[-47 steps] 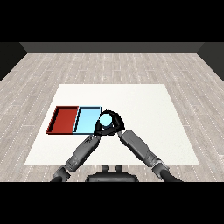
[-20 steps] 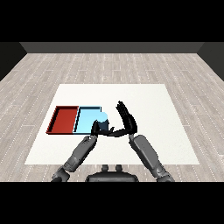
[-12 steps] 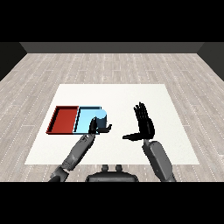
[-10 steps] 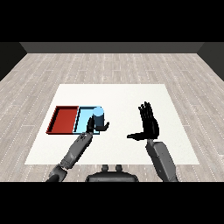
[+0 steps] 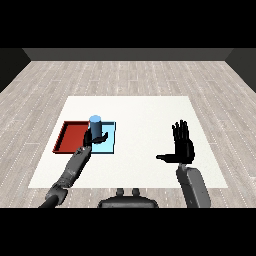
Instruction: Pick the blue can and put it in the blue box
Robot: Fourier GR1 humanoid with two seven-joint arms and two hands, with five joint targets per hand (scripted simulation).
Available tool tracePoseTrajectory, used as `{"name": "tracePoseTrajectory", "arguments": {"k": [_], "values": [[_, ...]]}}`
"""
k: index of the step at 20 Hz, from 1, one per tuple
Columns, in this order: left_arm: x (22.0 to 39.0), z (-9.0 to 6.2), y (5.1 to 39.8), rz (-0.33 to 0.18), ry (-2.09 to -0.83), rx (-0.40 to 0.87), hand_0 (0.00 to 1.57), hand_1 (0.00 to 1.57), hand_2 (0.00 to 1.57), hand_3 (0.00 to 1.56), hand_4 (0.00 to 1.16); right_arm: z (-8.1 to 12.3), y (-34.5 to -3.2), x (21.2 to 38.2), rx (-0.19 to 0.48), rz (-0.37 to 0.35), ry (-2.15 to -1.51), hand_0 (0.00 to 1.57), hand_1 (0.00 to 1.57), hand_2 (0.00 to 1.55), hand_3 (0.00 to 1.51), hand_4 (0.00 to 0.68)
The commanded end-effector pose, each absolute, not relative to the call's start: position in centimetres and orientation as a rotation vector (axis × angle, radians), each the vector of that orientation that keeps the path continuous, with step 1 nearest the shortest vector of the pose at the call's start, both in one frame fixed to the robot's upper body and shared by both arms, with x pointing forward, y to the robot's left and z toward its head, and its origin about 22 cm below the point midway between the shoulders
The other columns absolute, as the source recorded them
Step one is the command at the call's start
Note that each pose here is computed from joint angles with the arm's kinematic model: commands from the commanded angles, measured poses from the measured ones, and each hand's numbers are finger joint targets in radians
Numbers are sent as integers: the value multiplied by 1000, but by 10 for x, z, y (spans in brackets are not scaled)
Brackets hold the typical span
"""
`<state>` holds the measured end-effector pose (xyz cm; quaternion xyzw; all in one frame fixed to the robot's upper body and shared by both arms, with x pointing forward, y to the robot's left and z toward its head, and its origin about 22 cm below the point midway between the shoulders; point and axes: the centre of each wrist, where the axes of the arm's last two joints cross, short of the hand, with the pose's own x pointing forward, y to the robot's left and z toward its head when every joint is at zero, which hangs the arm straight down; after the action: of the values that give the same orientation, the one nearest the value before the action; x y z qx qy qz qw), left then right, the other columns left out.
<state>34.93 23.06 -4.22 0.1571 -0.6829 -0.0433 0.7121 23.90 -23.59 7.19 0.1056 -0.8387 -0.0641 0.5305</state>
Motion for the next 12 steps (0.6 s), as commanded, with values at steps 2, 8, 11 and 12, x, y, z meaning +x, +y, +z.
{"name": "tracePoseTrajectory", "arguments": {"k": [2,8,11,12], "values": [[365,-41,274,-58,-1362,449,1571,1571,1571,1517,1068,79,-238,239,236,-153,-2008,0,0,0,0,0],[375,-46,284,-136,-1192,574,1571,1571,1548,1401,991,48,-235,249,213,-193,-1949,0,0,0,0,0],[368,-62,273,-168,-1100,573,1548,1548,1484,1382,971,47,-250,262,209,-236,-1941,0,0,0,0,0],[371,-63,258,-204,-1083,608,1571,1571,1502,1378,987,40,-244,265,183,-211,-1947,0,0,0,0,0]]}}
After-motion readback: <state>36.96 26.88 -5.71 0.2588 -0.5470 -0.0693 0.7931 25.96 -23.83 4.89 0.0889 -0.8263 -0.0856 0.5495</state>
